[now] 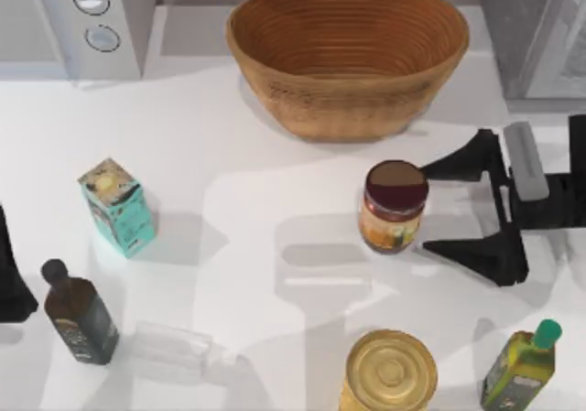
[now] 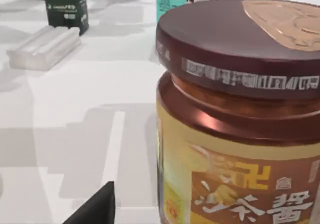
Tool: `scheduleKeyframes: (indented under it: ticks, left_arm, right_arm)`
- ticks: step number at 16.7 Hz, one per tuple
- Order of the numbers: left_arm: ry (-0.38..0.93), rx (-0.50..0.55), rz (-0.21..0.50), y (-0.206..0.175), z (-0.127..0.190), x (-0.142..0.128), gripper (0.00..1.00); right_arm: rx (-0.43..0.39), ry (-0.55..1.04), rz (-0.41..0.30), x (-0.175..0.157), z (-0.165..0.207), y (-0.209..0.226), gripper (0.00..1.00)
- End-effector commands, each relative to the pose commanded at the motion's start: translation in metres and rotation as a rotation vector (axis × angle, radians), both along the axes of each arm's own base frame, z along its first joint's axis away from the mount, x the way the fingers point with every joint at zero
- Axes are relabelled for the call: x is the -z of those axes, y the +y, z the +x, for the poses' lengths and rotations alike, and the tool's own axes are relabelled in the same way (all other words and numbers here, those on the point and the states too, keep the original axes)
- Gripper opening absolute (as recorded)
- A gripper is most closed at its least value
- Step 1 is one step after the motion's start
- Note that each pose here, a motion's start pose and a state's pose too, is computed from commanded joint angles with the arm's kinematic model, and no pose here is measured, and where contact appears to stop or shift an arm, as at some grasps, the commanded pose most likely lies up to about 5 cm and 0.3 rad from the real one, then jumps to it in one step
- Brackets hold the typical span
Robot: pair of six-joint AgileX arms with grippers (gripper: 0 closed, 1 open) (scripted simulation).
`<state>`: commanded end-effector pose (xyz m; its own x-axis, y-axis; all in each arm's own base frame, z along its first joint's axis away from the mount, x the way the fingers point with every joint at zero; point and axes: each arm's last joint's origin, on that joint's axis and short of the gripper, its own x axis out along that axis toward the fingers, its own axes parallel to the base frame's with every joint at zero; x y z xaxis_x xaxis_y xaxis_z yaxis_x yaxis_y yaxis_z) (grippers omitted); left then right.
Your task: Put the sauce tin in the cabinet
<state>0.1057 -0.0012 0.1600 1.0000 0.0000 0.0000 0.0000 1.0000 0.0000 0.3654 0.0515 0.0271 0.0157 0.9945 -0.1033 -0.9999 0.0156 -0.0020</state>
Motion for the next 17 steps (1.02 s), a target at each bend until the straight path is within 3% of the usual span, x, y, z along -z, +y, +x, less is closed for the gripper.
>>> scheduleKeyframes:
  ticks: [9,17]
  left_arm:
    - [0.000,0.000,0.000,0.000,0.000,0.000,1.00]
    - [0.000,0.000,0.000,0.000,0.000,0.000,1.00]
  right_arm:
    - [-0.004,0.002,0.004,0.004,0.002,0.003,1.00]
    - [-0.006,0.002,0.002,0.011,0.005,0.039,1.00]
